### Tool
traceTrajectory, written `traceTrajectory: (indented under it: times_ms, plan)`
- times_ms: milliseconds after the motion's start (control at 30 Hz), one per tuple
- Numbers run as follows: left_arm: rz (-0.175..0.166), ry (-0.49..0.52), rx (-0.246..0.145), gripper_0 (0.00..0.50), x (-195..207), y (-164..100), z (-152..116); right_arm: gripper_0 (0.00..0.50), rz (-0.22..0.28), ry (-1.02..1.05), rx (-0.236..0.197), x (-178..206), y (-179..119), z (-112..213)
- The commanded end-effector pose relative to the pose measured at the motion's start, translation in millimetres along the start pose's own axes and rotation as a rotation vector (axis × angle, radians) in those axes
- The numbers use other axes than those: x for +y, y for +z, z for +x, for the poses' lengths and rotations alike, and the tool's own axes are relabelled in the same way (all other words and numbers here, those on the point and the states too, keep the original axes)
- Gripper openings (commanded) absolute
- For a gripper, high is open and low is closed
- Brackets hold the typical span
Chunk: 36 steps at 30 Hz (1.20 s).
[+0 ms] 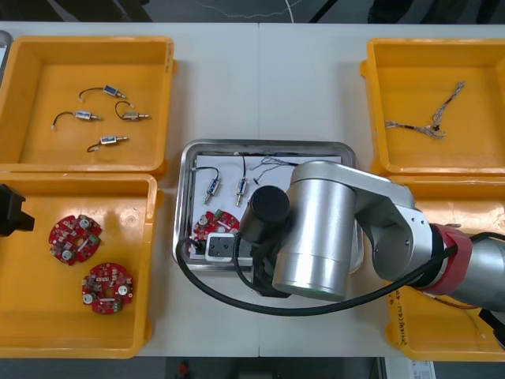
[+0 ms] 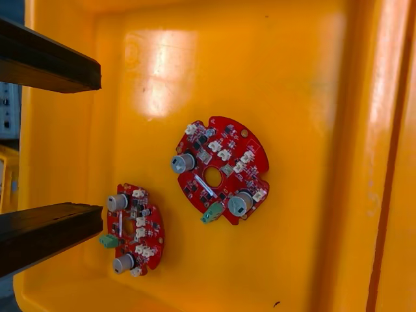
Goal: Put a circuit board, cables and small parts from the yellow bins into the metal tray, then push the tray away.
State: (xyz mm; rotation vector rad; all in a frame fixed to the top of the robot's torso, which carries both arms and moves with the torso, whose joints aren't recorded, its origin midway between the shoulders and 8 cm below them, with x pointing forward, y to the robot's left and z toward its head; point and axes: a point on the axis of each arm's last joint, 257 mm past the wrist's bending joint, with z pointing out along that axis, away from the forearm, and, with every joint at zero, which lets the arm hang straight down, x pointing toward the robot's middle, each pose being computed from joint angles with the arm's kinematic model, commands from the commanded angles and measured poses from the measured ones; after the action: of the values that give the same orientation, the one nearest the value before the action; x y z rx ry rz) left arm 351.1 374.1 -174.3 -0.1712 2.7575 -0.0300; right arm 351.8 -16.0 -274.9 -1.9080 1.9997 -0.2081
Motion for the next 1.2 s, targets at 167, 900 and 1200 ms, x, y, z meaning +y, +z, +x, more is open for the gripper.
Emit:
traceTrajectory:
  times_ms: [167, 900, 1200]
  plan:
    - [-0.027, 0.015, -0.021, 0.5, 14, -6, -2, 0.5, 0.006, -0.07, 0.002, 8, 9, -14]
    - [-0.027, 0.015, -0.021, 0.5, 14, -6, -2, 0.274, 0.06, -0.09, 0.016, 3, 32, -16]
    - [-0.027, 0.015, -0.021, 0.5, 14, -6, -2, 0.0, 0.076, -0.093, 0.02, -1, 32, -15]
